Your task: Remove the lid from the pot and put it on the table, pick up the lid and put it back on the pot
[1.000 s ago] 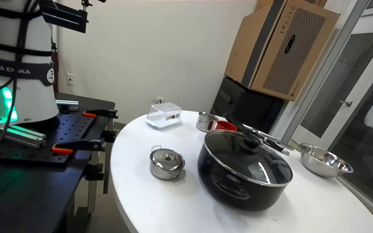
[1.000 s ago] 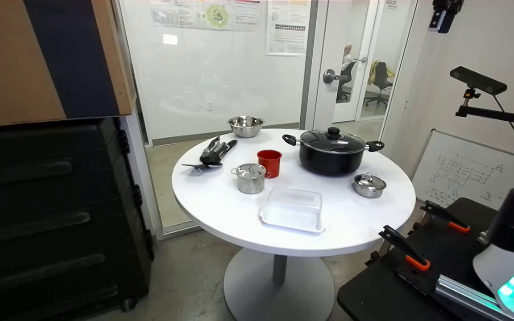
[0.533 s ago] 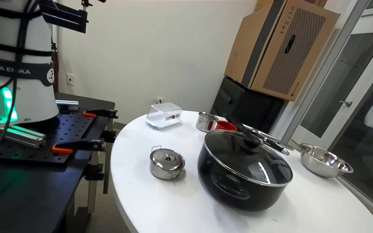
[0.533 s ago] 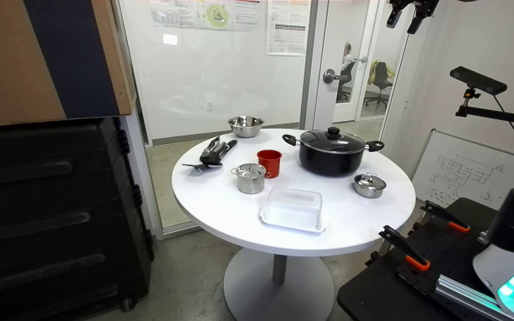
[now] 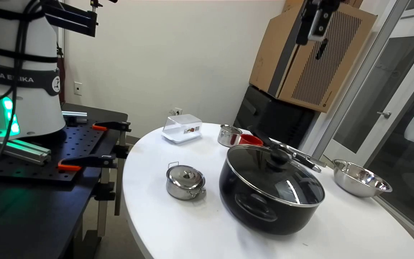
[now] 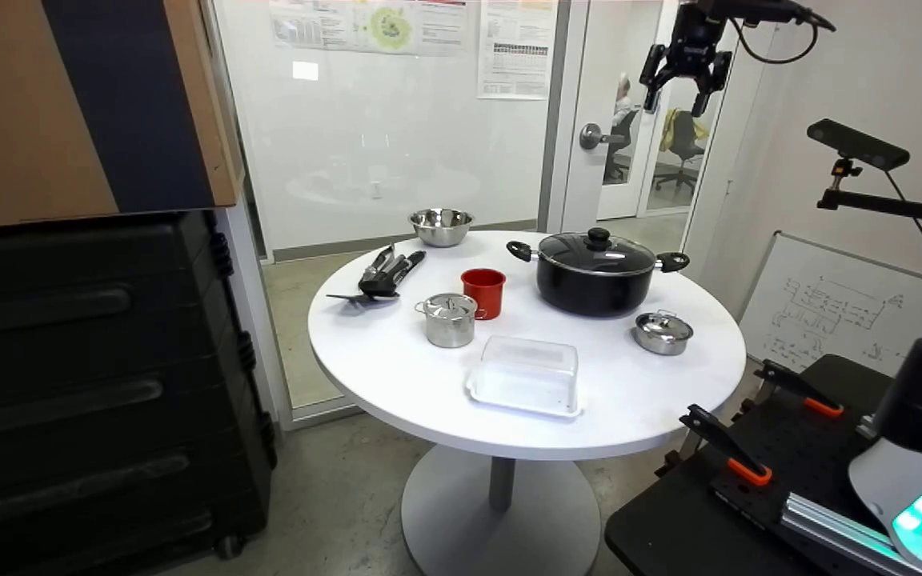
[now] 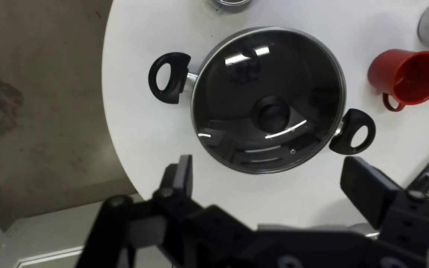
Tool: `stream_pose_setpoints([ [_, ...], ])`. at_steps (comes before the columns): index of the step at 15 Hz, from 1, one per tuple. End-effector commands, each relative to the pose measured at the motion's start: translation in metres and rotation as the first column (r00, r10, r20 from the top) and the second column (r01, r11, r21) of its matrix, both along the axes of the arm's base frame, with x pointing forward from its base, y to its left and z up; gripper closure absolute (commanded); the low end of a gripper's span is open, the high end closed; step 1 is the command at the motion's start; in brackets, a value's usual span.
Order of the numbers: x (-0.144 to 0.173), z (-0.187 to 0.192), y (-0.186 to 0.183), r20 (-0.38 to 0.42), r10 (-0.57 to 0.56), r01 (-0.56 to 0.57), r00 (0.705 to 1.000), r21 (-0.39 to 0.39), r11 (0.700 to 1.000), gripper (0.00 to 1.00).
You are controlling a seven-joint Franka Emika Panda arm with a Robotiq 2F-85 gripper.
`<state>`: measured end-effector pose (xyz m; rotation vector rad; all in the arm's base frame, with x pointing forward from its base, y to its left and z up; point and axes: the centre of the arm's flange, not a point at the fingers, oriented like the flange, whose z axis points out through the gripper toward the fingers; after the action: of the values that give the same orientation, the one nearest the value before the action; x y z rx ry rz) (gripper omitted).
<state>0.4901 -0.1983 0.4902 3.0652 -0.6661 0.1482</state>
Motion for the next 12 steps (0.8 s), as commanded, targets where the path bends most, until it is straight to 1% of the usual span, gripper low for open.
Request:
stream_pose_setpoints([
  [1,0.055,-0.014,-0.019,-0.063,-0.034,0.038,0.997,0.061,0.997,0.0],
  [2,0.065,-0.021,-0.02,-0.093,-0.031,0.04,0.995,0.09,0.995,0.0],
  [5,0.079,-0.032,-0.021,-0.168,-0.04,0.067,0.985,0.156,0.985,0.0],
  [6,0.054,-0.041,-0.01,-0.133,-0.037,0.051,0.99,0.11,0.993,0.0],
  [8,0.059,-0.046,-0.011,-0.144,-0.036,0.053,0.989,0.11,0.992,0.0],
  [12,0.058,-0.045,-0.011,-0.142,-0.038,0.054,0.989,0.111,0.992,0.0],
])
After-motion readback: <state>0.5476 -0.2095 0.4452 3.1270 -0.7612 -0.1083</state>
